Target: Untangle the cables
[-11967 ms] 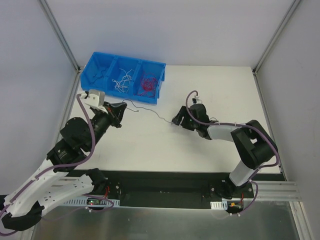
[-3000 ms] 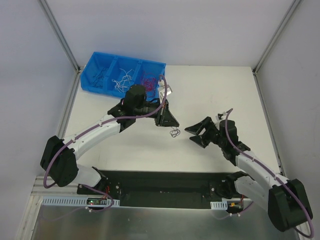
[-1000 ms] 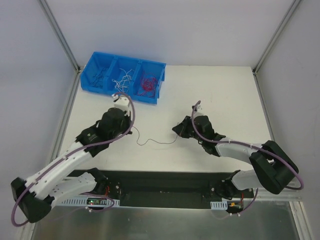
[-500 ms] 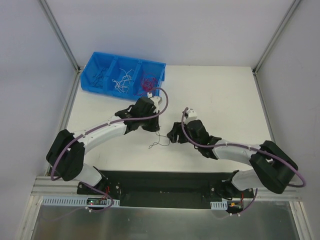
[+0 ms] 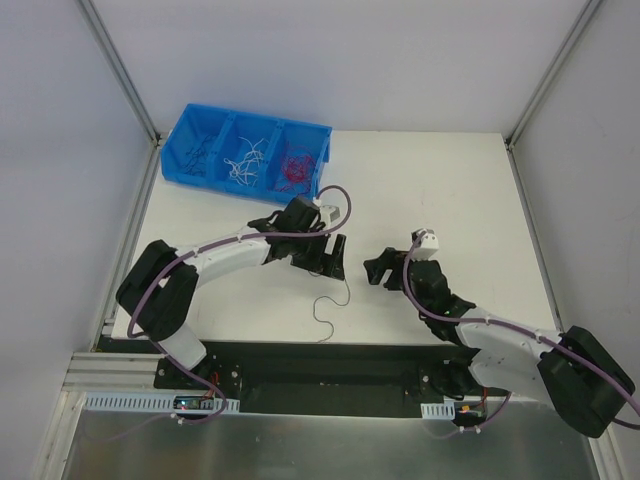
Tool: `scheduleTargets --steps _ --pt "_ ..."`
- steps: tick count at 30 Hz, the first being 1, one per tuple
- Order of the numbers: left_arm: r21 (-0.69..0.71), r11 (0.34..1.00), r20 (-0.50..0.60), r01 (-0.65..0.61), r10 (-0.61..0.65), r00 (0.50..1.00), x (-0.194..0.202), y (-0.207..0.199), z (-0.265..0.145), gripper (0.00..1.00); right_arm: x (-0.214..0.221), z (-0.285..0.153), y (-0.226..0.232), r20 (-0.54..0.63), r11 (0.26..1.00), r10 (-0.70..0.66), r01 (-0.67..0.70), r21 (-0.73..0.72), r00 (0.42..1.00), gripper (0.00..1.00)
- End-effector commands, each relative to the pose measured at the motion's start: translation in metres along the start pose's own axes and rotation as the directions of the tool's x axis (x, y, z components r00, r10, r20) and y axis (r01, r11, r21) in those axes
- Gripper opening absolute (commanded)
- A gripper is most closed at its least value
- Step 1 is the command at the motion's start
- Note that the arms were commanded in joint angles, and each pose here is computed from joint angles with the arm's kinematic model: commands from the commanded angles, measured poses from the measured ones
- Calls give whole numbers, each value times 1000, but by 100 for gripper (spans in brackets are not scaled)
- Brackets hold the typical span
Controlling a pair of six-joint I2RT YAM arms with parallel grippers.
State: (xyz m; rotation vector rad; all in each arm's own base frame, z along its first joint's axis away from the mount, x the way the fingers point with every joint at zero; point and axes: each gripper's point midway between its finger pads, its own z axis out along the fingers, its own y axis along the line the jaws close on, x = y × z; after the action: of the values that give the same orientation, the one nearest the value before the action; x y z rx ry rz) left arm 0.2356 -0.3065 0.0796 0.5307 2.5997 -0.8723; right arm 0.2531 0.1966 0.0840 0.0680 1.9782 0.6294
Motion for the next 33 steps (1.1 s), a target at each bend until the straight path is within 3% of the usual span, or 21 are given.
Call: scheduleTargets --steps 1,4,9,11,14,18,27,33 --pt "66 996 -18 -60 62 998 -1 -21 2 86 -18 4 12 55 997 58 -55 -52 997 80" --pt "52 995 -54 -80 83 995 8 -22 9 84 -17 4 12 49 996 63 -60 -58 997 80" --pt "25 989 -112 -148 150 982 26 -26 15 70 -18 4 13 53 995 72 -68 -68 996 81" --pt "-6 984 -125 -180 178 976 31 -24 14 71 -17 4 14 48 995 71 -68 -74 996 81" --pt "-62 973 -144 -224 214 966 40 -17 12 81 -17 4 14 43 995 73 -70 -76 996 81" --pt "-102 975 -170 -195 176 969 52 -12 14 85 -16 5 14 36 994 80 -77 -80 996 81" --pt "-111 980 -162 -162 143 976 57 -12 30 50 -15 6 13 27 992 96 -94 -84 995 82" --pt "-90 988 -140 -122 109 984 58 -17 28 57 -14 6 13 21 990 106 -103 -97 994 82"
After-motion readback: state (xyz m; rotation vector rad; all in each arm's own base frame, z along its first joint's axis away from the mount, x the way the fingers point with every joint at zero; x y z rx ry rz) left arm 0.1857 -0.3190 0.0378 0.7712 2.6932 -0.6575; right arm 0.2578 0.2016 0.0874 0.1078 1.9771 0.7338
